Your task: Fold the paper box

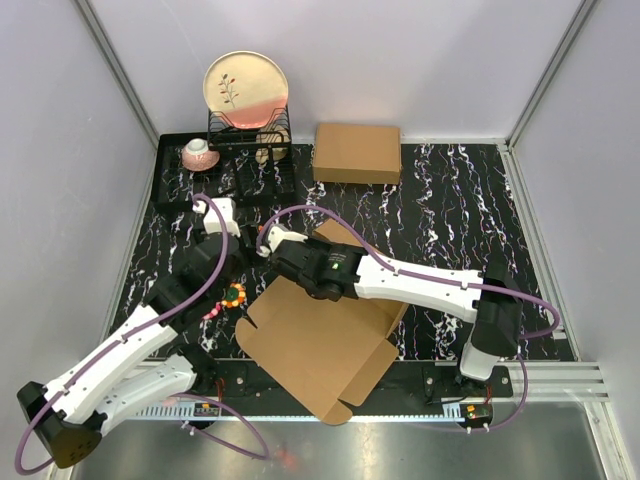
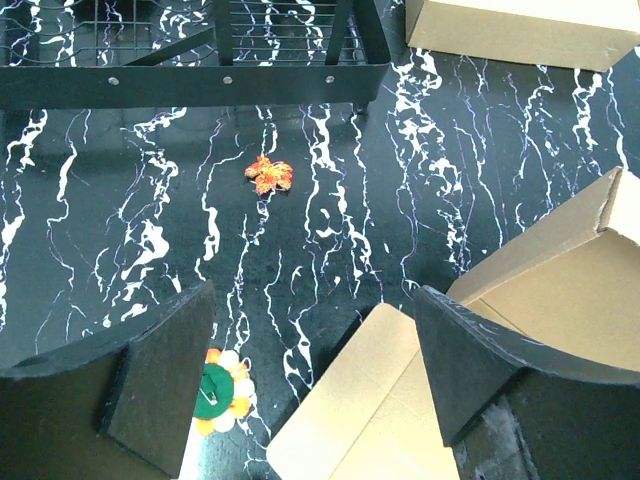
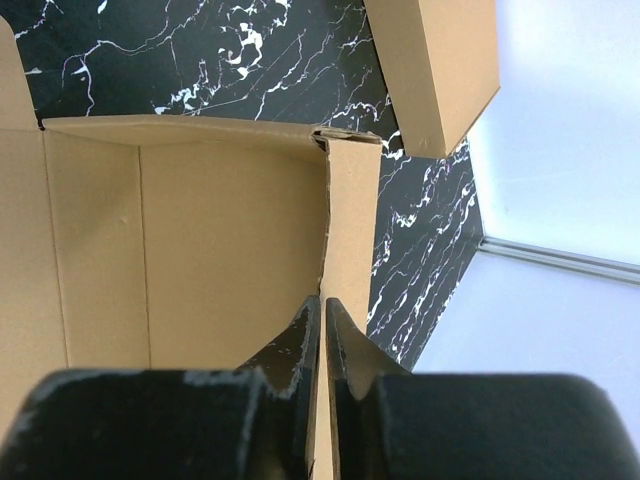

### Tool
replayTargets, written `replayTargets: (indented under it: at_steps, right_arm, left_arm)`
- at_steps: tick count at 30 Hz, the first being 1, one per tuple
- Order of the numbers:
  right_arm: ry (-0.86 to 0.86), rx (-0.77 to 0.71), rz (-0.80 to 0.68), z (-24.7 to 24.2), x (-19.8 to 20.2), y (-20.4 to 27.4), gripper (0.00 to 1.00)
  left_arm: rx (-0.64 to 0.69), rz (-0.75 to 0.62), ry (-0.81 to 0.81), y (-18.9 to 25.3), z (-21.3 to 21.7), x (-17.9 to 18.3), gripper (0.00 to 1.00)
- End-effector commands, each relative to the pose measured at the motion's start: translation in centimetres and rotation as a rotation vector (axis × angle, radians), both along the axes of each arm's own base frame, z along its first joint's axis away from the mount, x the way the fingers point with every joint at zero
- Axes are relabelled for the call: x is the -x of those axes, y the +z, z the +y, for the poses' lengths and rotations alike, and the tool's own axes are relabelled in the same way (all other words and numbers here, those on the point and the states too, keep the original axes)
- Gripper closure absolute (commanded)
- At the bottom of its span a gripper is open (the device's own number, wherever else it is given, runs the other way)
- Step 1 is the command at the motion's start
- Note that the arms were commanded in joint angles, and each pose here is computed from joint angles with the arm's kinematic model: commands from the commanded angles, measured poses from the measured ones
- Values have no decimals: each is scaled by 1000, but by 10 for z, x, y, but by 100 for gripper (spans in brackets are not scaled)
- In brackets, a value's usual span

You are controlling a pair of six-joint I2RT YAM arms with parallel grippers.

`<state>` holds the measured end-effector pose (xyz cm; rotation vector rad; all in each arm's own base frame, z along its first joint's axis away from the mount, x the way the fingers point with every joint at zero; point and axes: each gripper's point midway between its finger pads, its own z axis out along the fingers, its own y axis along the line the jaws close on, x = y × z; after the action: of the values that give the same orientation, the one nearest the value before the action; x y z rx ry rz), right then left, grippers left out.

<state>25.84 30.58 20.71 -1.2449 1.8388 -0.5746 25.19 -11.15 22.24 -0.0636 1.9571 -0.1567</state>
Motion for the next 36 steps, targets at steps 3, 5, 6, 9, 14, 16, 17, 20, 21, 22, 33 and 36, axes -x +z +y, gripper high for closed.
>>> replayTargets:
  at_steps: [3, 5, 6, 9, 14, 16, 17, 20, 21, 22, 33, 36]
  right_arm:
    - [-87, 7, 4, -13, -14, -14, 83]
    - [-100, 16, 9, -16, -17, -19, 78]
    - [-105, 20, 11, -18, -18, -21, 78]
    - [-114, 25, 7, -20, -20, -22, 76]
    - [-128, 42, -9, -23, -25, -21, 73]
    - [-132, 41, -4, -24, -26, -22, 87]
    - [-133, 39, 0, -25, -27, -23, 90]
    - [-154, 35, 8, -31, -31, -25, 100]
    - [-161, 26, 9, -33, -32, -24, 100]
    - [-181, 8, 13, -38, -36, -22, 100]
    - [-488, -379, 94, -118, -106, 25, 100]
    - [-613, -553, 163, -149, -120, 23, 100]
  left_arm:
    - [79, -61, -25, 25, -14, -7, 16]
    - [84, -60, -30, 25, -15, -6, 16]
    - [80, -55, -30, 22, -15, -6, 16]
    - [76, -55, -26, 21, -14, -6, 16]
    - [74, -51, -29, 18, -14, -6, 16]
    - [75, -52, -29, 18, -15, -7, 16]
    - [76, -51, -32, 18, -15, -6, 16]
    - [76, -57, -30, 20, -14, -6, 16]
    - [78, -63, -28, 23, -14, -7, 16]
    - [79, -70, -26, 25, -14, -8, 16]
    - [189, -322, -8, 164, -14, -21, 16]
    - [214, -359, -15, 179, -14, -20, 15]
